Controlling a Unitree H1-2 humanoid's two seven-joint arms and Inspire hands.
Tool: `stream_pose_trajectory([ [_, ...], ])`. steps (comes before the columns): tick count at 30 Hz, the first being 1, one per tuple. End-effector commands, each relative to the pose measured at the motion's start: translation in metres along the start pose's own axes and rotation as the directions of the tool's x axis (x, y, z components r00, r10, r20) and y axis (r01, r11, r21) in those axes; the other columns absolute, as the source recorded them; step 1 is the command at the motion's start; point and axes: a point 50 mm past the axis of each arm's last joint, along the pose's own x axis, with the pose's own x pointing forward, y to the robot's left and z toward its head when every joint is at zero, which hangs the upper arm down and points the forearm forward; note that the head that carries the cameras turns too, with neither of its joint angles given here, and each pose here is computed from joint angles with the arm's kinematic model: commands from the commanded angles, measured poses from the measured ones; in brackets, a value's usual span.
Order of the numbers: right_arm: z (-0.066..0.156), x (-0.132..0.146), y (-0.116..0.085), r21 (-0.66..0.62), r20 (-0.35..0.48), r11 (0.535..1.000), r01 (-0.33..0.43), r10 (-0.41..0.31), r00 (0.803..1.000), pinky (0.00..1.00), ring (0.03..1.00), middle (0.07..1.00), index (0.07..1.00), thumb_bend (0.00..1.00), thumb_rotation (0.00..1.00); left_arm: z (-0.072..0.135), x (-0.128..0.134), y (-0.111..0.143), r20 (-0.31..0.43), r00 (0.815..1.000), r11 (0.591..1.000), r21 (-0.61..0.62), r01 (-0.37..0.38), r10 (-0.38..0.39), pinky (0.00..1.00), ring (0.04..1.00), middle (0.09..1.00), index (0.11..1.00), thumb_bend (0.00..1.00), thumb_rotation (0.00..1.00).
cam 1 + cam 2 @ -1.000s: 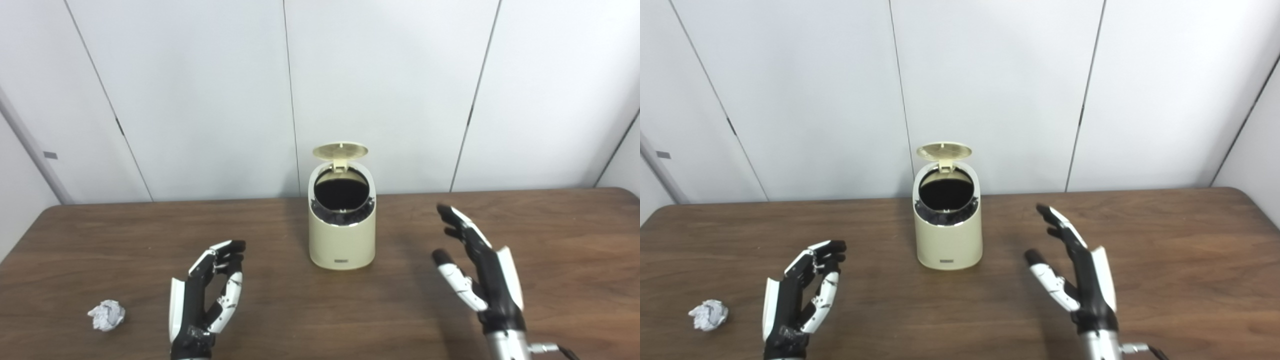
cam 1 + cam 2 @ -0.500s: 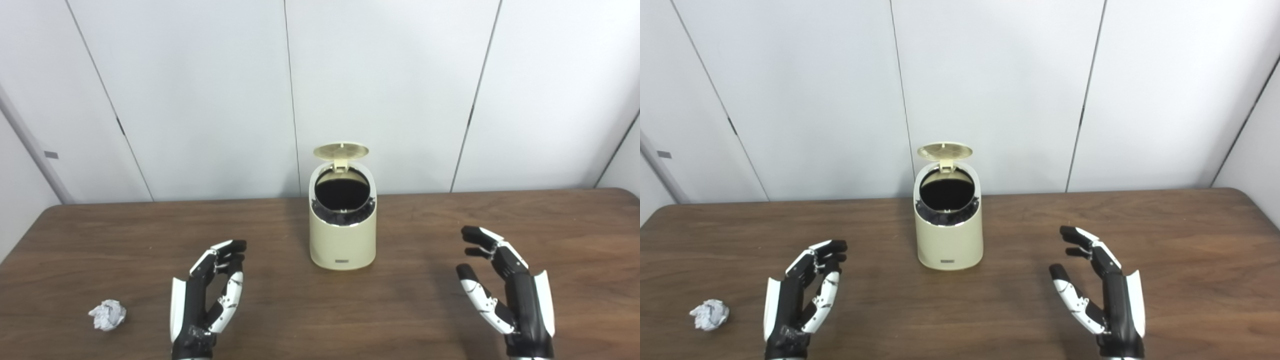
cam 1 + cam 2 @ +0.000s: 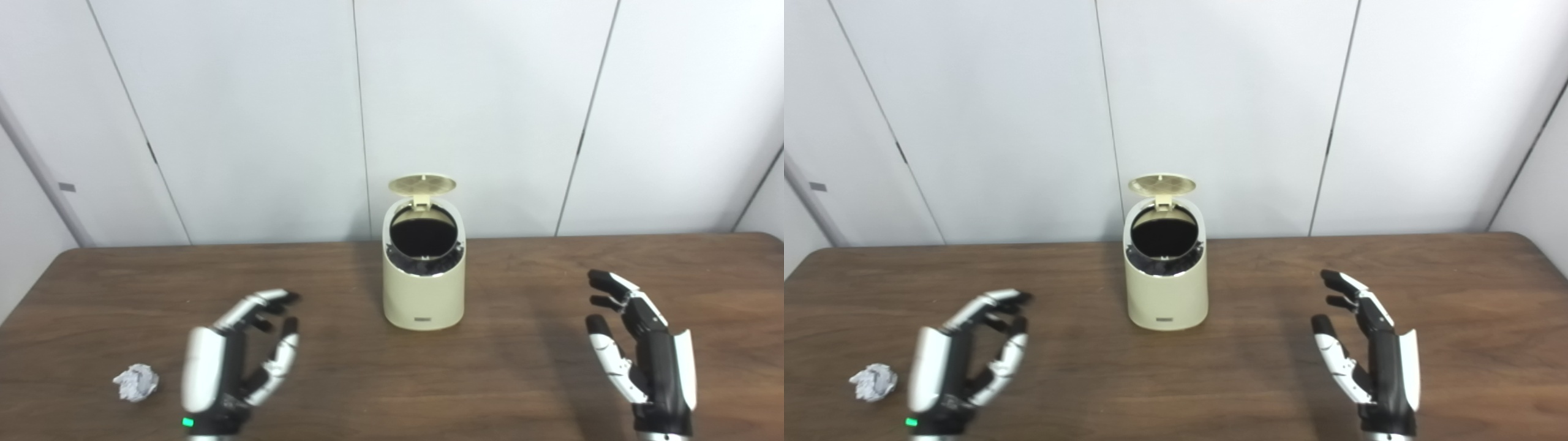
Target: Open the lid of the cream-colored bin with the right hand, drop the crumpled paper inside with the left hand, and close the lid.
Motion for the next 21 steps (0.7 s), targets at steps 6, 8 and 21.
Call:
stream_pose_trajectory([
  [6,-0.022,-0.002,-0.024,-0.029,-0.032,1.0,-0.008,0.008,0.999,0.68,0.768,0.764,0.737,0.25,0.67,-0.002,0.002,0.069,0.034,0.999,0.973,0.229,-0.032,0.025,0.56,0.691,0.733,0.726,0.92,0.52],
  [8,-0.025,0.0,-0.028,-0.039,-0.037,0.999,-0.01,0.009,0.999,0.66,0.759,0.761,0.732,0.25,0.68,-0.009,-0.001,0.083,0.032,0.999,0.958,0.283,-0.033,0.025,0.57,0.7,0.746,0.74,0.95,0.47],
  [21,-0.039,0.014,-0.055,-0.096,-0.051,0.995,-0.024,0.019,0.999,0.62,0.749,0.747,0.709,0.32,0.82,-0.031,-0.014,0.11,-0.181,0.983,0.808,0.579,0.111,-0.005,0.61,0.785,0.865,0.849,1.0,0.51],
])
